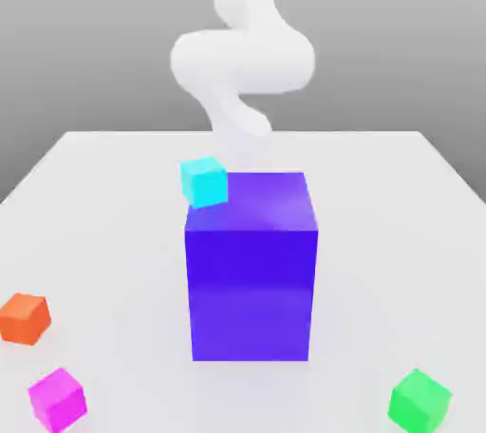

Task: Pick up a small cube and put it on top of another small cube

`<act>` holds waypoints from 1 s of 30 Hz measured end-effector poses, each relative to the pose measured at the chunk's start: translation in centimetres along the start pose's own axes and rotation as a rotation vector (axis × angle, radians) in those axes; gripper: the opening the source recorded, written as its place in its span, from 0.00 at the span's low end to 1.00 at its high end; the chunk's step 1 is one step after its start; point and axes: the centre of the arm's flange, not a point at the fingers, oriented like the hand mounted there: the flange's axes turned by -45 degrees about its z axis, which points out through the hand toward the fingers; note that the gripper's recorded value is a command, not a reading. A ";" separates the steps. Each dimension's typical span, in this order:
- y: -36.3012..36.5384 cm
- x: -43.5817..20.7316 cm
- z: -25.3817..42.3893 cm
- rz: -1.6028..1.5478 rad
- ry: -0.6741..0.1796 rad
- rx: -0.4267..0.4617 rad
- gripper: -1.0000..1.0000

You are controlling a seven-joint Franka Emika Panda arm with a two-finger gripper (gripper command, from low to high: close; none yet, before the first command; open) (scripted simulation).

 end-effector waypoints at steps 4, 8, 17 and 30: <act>2.8 -0.1 7.4 0.086 -0.105 -0.016 0.50; 5.9 -1.4 14.4 0.172 -0.203 -0.039 0.50; 13.6 -8.3 28.6 0.374 -0.418 -0.120 0.50; 23.0 -25.6 43.1 0.617 -0.687 -0.280 0.50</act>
